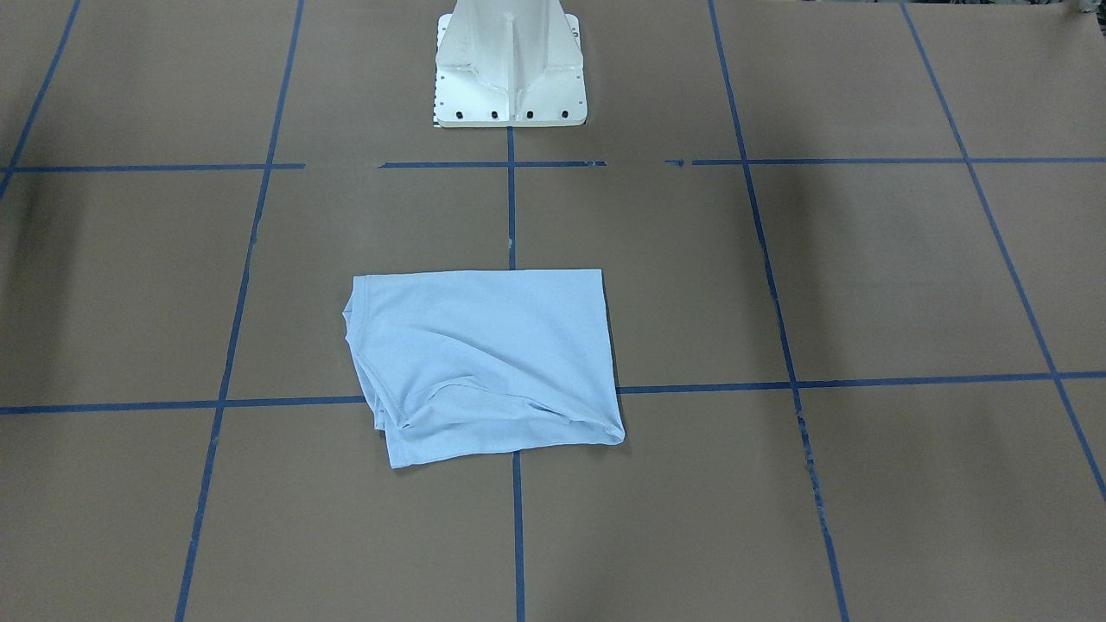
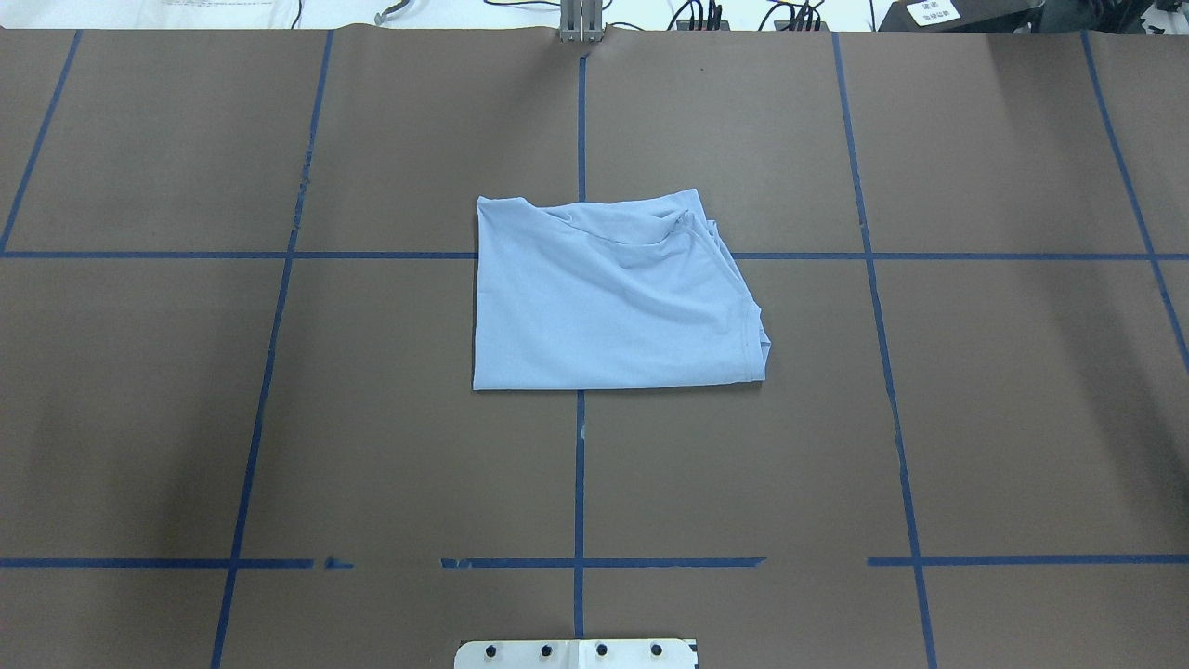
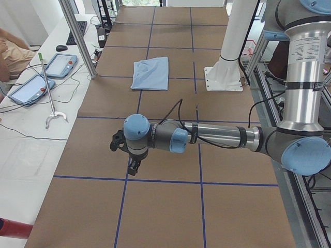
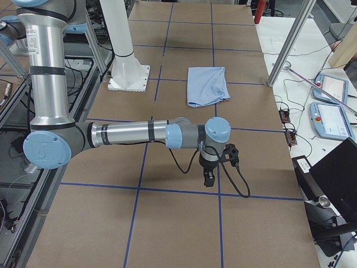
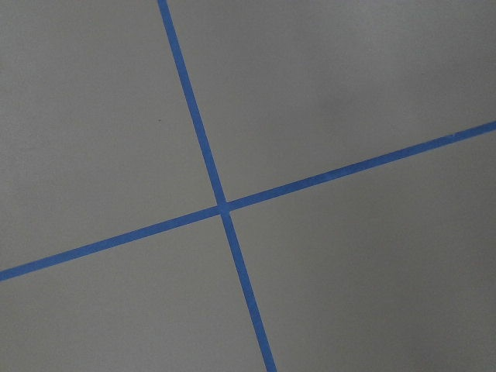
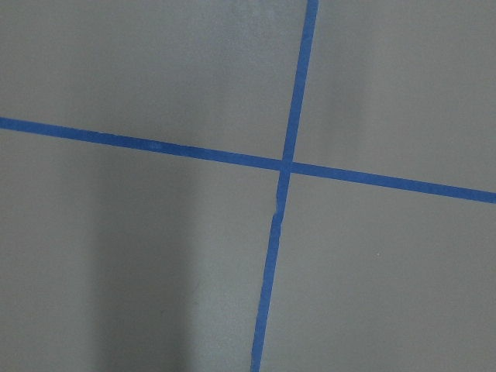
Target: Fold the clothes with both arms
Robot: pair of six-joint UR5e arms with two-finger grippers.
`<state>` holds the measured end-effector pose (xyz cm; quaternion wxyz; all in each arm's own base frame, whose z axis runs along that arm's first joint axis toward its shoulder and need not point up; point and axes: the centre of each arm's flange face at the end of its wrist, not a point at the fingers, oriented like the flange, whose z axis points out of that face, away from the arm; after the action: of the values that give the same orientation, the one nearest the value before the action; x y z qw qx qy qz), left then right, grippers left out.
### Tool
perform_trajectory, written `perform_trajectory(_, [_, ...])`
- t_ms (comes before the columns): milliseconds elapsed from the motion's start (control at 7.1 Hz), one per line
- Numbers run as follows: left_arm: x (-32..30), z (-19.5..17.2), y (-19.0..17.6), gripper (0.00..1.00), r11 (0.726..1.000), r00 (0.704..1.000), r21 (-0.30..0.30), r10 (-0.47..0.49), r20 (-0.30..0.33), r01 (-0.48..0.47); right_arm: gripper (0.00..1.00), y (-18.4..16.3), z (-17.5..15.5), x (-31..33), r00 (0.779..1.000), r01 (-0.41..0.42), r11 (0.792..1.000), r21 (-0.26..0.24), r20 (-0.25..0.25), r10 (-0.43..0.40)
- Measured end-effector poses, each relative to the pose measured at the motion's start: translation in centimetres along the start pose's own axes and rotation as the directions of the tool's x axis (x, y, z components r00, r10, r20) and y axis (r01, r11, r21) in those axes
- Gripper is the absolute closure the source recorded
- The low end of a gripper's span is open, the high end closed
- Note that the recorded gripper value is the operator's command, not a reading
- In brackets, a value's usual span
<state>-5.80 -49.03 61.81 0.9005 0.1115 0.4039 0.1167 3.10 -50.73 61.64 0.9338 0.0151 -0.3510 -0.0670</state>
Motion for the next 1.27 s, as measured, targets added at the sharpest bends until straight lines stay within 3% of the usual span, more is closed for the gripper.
perform_trajectory(282, [-0.5, 0.2, -0.4, 0.0, 1.0, 1.0, -0.003, -0.002, 0.022, 0.002, 0.0, -0.5, -0.3, -0.5, 1.0, 0.0, 1.0, 0.006, 0.003, 0.0])
perform_trajectory(704, [-0.4, -1.0, -2.1, 0.0, 1.0, 0.993, 0.006, 0.026, 0.117, -0.027, 0.0, -0.7, -0.3, -0.6, 1.0, 0.0, 1.0, 0.007, 0.003, 0.0])
perform_trajectory(985, [0.0, -1.5, -2.4, 0.0, 0.999, 0.991, 0.014, 0.036, 0.128, -0.038, 0.0, -0.7, -0.3, -0.7, 1.0, 0.0, 1.0, 0.007, 0.013, 0.0])
perform_trajectory(1267, [1.7, -3.2, -2.6, 0.0, 0.996, 0.988, 0.045, 0.064, 0.139, -0.071, 0.0, -0.5, -0.2, -0.9, 0.998, -0.003, 1.0, 0.005, 0.055, 0.002])
